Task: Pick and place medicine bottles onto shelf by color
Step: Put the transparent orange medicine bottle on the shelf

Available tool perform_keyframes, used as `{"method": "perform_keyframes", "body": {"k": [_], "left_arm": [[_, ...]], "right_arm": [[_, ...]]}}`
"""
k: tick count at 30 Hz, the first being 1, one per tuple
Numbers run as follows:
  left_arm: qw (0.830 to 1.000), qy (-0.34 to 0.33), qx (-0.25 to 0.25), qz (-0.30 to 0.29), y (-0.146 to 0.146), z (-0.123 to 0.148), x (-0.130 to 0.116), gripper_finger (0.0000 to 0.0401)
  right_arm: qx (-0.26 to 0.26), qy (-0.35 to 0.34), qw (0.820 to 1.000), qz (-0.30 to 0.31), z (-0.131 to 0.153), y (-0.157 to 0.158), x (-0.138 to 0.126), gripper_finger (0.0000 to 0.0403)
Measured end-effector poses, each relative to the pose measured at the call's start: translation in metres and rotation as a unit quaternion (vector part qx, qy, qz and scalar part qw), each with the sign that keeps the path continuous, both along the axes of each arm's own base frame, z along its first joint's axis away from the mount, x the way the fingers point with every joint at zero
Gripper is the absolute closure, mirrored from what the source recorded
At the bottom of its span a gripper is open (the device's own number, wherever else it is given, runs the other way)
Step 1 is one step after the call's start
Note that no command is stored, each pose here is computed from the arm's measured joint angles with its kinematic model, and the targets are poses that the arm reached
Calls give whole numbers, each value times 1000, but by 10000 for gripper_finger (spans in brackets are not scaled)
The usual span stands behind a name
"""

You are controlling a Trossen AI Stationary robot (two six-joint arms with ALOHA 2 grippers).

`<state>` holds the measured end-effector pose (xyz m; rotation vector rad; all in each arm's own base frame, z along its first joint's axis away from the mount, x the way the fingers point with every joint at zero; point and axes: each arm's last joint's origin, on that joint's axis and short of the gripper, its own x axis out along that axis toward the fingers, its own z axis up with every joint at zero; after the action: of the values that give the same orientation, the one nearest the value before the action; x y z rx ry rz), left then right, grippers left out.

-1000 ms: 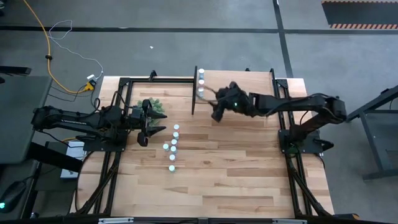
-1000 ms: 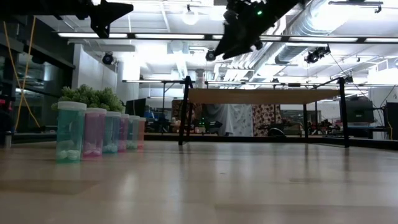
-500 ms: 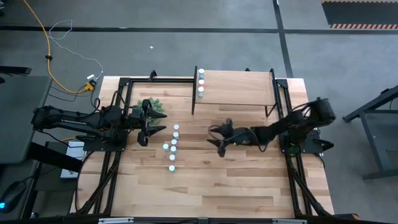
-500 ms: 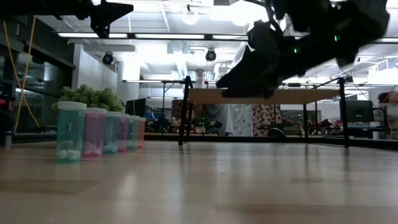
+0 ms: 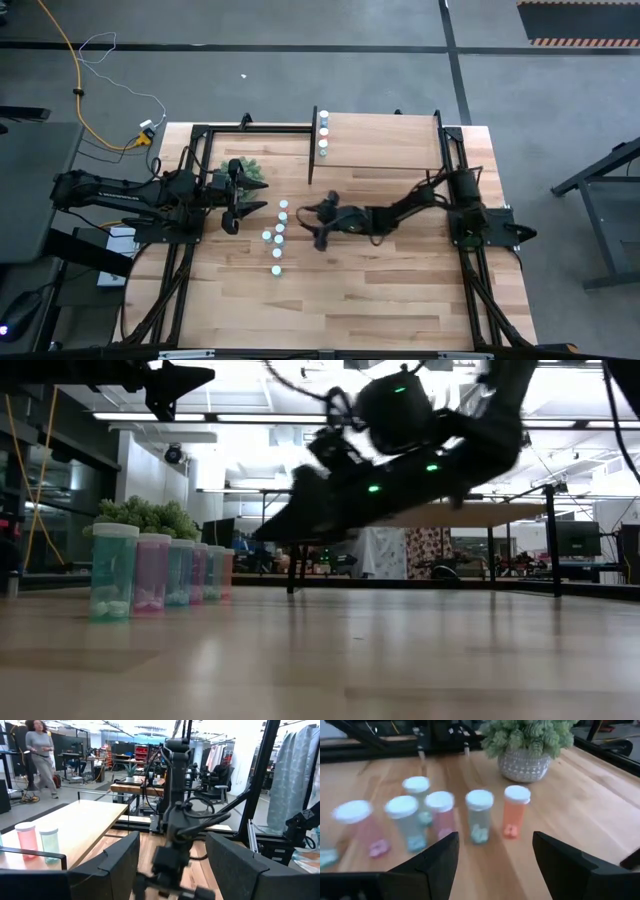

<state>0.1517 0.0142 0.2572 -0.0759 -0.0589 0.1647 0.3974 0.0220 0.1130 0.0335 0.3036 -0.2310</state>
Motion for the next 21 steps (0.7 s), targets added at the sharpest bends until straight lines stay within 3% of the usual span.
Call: {"method": "perform_keyframes", "body": {"k": [6, 14, 21], "left_arm": [[1000, 0, 0, 0, 0, 0, 0, 185], [1000, 0, 0, 0, 0, 0, 0, 185], [1000, 0, 0, 0, 0, 0, 0, 185]], "right_arm": [[14, -22, 999, 25, 5, -19, 28, 158], [14, -28, 999, 27, 6, -22, 35, 158], [15, -58, 998, -25, 9, -30, 36, 158]]}}
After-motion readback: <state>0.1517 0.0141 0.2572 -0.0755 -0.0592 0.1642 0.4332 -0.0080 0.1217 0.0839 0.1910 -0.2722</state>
